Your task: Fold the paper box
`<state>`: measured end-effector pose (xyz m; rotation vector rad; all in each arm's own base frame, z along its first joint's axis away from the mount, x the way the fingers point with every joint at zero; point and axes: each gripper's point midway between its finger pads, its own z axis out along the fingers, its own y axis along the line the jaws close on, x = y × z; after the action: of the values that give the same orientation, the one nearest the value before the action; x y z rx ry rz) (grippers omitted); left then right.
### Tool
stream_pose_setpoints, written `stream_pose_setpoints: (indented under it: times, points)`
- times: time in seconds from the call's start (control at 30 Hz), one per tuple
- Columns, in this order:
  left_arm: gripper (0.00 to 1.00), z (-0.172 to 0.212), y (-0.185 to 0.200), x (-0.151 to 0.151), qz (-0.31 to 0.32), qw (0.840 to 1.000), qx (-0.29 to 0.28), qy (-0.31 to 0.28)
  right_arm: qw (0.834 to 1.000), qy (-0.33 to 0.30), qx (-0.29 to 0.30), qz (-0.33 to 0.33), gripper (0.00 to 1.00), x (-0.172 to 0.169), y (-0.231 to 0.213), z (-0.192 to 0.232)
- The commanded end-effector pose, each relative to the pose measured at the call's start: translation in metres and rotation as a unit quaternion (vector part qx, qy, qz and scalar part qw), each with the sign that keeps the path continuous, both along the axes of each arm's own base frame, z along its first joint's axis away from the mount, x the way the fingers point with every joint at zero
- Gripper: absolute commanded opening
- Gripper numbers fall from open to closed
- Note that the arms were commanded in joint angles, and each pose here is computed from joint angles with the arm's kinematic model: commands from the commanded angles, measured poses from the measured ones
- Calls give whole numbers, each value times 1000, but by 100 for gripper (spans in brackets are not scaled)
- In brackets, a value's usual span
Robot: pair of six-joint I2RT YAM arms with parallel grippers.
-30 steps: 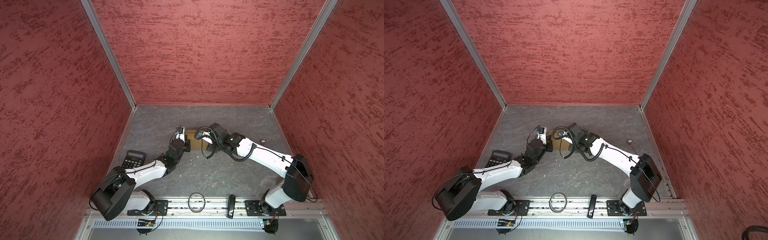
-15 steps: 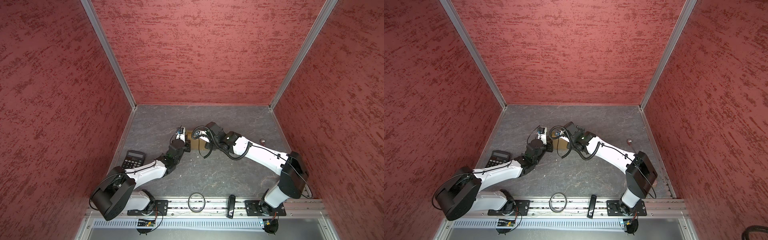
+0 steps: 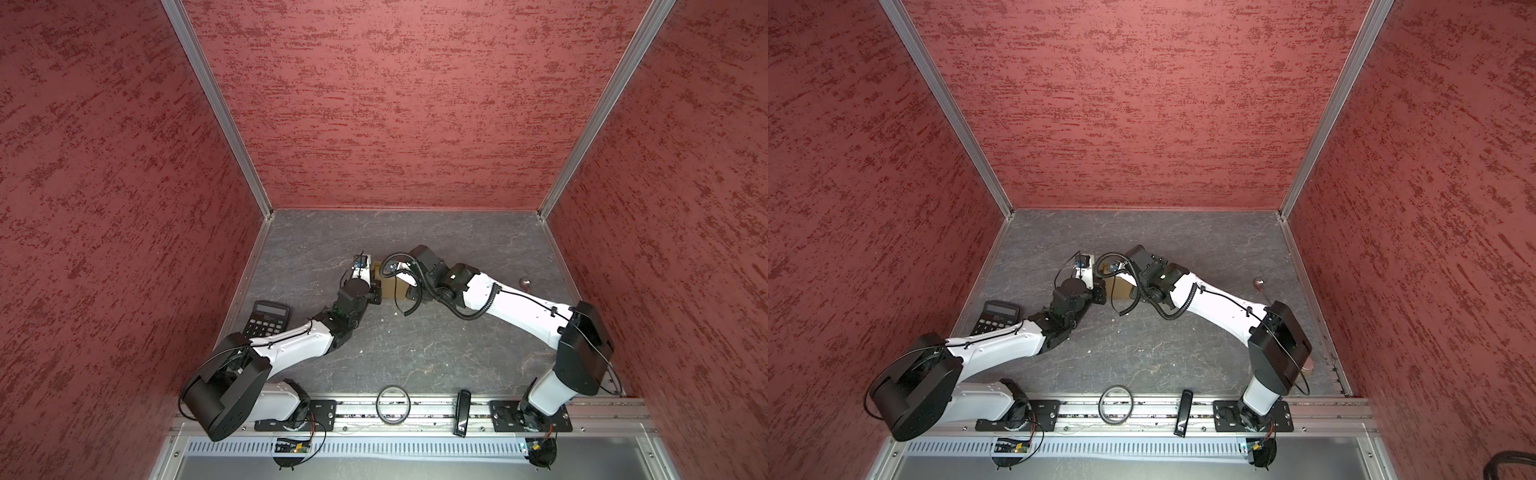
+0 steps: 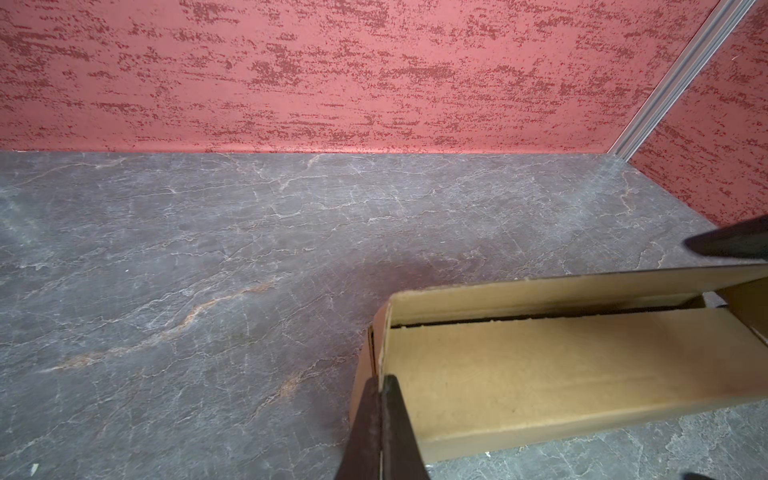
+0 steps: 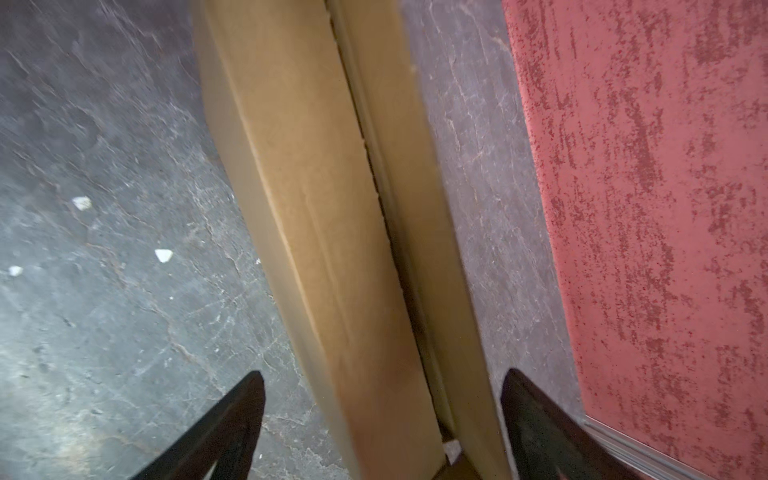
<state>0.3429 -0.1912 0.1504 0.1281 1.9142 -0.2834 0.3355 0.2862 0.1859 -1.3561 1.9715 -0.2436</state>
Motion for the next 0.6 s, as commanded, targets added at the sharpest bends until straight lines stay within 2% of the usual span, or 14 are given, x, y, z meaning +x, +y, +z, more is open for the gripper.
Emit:
stream_pose_setpoints:
  times: [0.0, 0.07, 0.13, 0.23, 0.3, 0.37, 0.57]
  points:
    - [1, -83, 6, -38, -45, 987, 88, 129, 988, -8, 144, -48, 92, -5, -10, 77]
    - [1, -83, 5, -38, -46, 987, 89, 129, 973, 13, 212, -87, 90, -7, -28, 95]
    - [1, -83, 5, -38, -47, 987, 89, 128, 953, 49, 274, -123, 84, -11, -44, 101]
    - [1, -84, 4, -38, -48, 986, 90, 128, 936, 71, 300, -171, 64, -17, -63, 90]
    - [1, -84, 3, -39, -50, 986, 91, 128, 930, 88, 300, -195, 55, -19, -70, 75]
    - [1, -84, 3, -38, -51, 986, 91, 127, 918, 114, 319, -204, 54, -19, -70, 64]
    - [1, -83, 3, -39, -51, 986, 91, 127, 871, 175, 406, -214, 54, -12, -69, 48]
